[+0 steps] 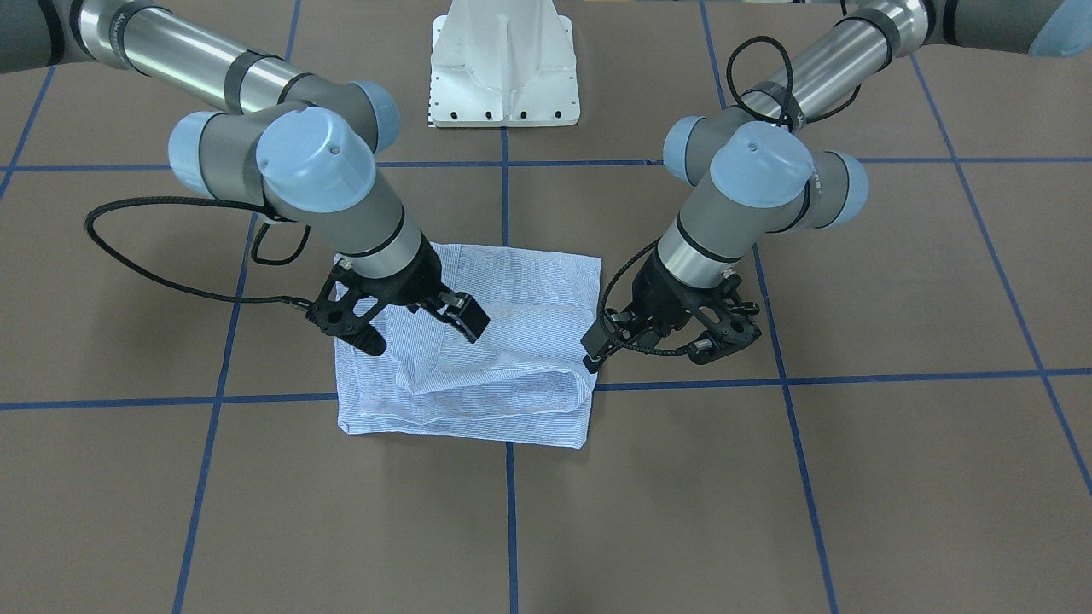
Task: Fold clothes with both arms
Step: 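Release the shirt and withdraw the left gripper while the right presses the fold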
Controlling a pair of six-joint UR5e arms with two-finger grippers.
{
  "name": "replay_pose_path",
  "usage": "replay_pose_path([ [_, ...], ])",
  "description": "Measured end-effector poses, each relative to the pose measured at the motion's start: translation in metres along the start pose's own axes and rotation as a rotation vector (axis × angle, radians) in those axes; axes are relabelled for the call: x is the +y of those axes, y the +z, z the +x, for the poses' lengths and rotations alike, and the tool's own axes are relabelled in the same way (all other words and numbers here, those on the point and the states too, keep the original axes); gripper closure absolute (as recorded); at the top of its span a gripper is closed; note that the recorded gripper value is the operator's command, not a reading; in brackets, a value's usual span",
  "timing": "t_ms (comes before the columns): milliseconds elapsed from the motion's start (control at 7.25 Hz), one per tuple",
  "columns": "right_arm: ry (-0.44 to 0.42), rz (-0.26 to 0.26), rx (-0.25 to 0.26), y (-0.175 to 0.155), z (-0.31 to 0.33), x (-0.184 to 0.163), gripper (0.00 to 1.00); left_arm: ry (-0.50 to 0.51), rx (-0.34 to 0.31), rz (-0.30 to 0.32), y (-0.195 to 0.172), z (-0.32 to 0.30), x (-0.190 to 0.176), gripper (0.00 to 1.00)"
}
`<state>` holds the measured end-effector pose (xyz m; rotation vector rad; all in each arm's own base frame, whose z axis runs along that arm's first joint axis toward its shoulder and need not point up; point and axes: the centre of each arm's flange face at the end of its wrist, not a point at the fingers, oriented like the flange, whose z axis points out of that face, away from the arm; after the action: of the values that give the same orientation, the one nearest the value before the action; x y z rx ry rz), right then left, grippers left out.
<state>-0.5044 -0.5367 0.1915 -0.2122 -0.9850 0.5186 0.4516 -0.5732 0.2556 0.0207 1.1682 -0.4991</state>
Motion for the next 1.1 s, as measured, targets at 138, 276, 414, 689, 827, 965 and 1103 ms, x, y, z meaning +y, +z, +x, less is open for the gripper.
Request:
replay_pose_path([
  [138, -0.114, 0.03, 0.002, 0.018, -0.008, 0.035, 0.0, 0.03, -0.009, 0.01, -0.01, -0.015, -0.01, 0.0],
  [276, -0.245, 0.071, 0.013, 0.036, -0.011, 0.059, 0.0, 0.068, -0.018, 0.013, -0.022, -0.034, -0.023, 0.0],
  [414, -0.356, 0.105, 0.034, 0.051, -0.013, 0.068, 0.0, 0.118, -0.026, 0.017, -0.036, -0.054, -0.037, 0.0],
  [689, -0.471, 0.149, 0.094, 0.081, -0.033, 0.065, 0.0, 0.209, -0.047, 0.033, -0.058, -0.09, -0.062, 0.0],
  [827, -0.501, 0.175, 0.126, 0.094, -0.044, 0.059, 0.0, 0.225, -0.055, 0.038, -0.067, -0.098, -0.073, 0.0],
  [965, -0.528, 0.205, 0.155, 0.107, -0.054, 0.052, 0.0, 0.23, -0.065, 0.042, -0.071, -0.104, -0.08, 0.0],
  [1103, -0.554, 0.234, 0.163, 0.12, -0.06, 0.043, 0.0, 0.234, -0.074, 0.042, -0.072, -0.108, -0.083, 0.0],
])
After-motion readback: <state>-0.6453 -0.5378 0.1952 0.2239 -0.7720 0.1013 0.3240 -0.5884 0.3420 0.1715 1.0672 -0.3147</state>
